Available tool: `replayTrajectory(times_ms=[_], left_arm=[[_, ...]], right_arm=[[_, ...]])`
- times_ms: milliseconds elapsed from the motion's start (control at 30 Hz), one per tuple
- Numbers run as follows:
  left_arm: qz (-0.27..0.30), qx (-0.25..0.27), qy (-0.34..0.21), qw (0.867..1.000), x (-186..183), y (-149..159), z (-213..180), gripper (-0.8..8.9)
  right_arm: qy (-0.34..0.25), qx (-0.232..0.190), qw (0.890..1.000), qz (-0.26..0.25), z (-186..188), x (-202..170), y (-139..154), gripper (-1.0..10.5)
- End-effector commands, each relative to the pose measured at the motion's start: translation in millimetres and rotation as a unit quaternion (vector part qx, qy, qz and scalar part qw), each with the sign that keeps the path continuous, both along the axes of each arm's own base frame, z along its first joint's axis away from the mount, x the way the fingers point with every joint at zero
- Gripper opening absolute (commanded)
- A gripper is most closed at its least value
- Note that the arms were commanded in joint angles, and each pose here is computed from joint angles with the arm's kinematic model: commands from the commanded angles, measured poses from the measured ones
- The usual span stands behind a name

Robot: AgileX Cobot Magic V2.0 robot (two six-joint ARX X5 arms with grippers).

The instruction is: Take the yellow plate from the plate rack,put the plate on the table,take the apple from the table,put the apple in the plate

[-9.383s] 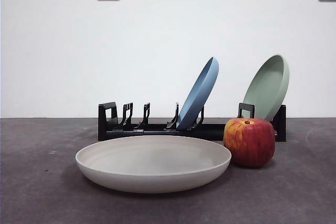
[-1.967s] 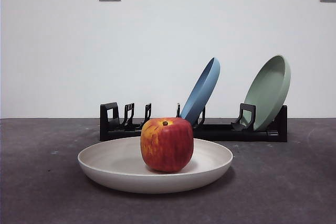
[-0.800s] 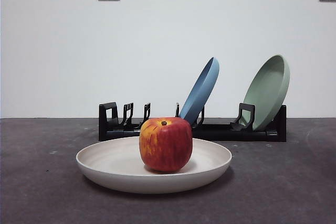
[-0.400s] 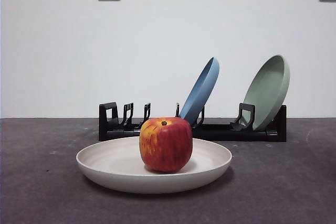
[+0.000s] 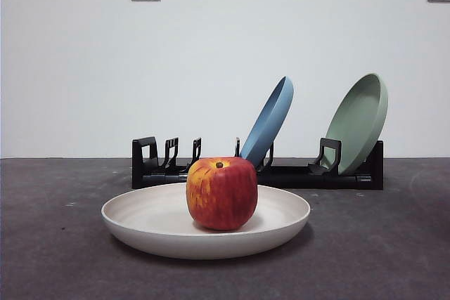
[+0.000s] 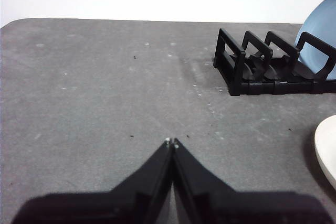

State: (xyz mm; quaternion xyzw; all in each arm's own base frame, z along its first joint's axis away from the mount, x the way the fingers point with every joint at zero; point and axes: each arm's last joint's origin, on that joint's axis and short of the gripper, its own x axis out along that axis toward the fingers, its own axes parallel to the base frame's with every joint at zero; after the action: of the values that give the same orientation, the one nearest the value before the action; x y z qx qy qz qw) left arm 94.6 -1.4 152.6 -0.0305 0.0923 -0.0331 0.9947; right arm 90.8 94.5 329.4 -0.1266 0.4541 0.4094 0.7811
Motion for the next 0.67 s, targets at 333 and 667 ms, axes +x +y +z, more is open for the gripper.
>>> replayTrajectory(times_ms=[333, 667], left_arm=[[0.002, -0.002, 0.005, 1.000, 0.5, 0.3, -4.1, -0.03], [0.002, -0.002, 0.005, 1.000, 0.5, 0.3, -4.1, -0.02]], right_arm=[[-0.001, 0.002, 1.000, -0.002, 0.7, -0.2, 0.0, 0.0], [-0.138, 0.113, 0.982, -0.068, 20.1, 7.3, -29.3, 0.0]])
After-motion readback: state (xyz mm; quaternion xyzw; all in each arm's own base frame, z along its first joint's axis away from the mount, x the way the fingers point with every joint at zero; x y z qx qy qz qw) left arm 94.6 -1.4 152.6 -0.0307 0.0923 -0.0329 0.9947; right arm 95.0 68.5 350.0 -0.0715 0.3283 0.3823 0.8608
